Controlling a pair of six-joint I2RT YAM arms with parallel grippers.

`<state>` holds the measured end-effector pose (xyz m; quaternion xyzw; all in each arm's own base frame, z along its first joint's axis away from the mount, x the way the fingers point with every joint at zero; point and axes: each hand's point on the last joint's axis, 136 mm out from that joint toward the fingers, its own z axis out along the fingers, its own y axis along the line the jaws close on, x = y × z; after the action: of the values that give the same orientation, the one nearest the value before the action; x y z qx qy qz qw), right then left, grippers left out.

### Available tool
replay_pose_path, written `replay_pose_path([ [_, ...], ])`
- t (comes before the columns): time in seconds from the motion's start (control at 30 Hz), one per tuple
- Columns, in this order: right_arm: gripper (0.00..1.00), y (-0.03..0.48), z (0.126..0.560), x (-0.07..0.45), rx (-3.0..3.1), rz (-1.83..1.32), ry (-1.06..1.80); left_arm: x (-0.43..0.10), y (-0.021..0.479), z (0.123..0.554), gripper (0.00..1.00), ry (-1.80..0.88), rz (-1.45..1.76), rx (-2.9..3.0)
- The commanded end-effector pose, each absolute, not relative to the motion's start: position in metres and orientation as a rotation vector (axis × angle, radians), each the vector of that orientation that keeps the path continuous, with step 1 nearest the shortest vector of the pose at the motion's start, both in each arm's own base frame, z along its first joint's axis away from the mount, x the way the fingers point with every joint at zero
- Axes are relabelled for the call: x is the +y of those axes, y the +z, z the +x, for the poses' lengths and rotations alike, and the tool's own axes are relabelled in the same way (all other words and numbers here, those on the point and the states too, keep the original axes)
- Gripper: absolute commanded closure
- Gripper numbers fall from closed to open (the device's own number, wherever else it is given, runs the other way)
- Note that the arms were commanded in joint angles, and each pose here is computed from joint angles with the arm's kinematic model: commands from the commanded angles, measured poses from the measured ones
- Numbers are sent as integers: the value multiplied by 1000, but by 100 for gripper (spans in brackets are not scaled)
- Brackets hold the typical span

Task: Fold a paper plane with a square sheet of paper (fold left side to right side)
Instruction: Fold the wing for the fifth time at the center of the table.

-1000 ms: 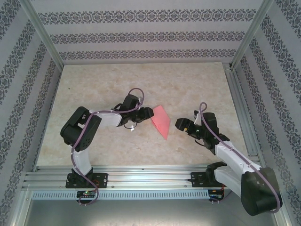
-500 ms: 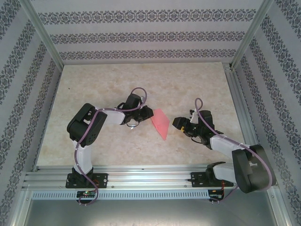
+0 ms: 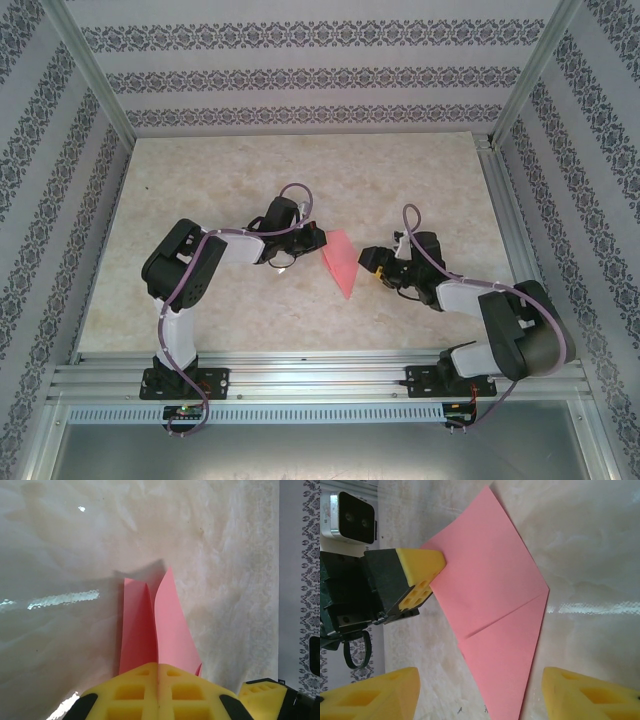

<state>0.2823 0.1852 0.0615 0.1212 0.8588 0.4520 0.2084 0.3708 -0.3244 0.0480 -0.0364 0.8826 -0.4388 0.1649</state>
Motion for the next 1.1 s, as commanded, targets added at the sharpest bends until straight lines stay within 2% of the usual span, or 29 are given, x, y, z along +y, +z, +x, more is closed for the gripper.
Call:
replay_pose_path([
  [0.0,36,66,296,186,2370,376,1226,-326,83,375,100,-1303,26,2397],
  [0.87,39,59,307,225,2354,344,1391,-321,130,367,100,-1474,147,2250],
  [1.07,45,72,310,228,2312,295,1408,-322,128,366,100,-1477,163,2258],
])
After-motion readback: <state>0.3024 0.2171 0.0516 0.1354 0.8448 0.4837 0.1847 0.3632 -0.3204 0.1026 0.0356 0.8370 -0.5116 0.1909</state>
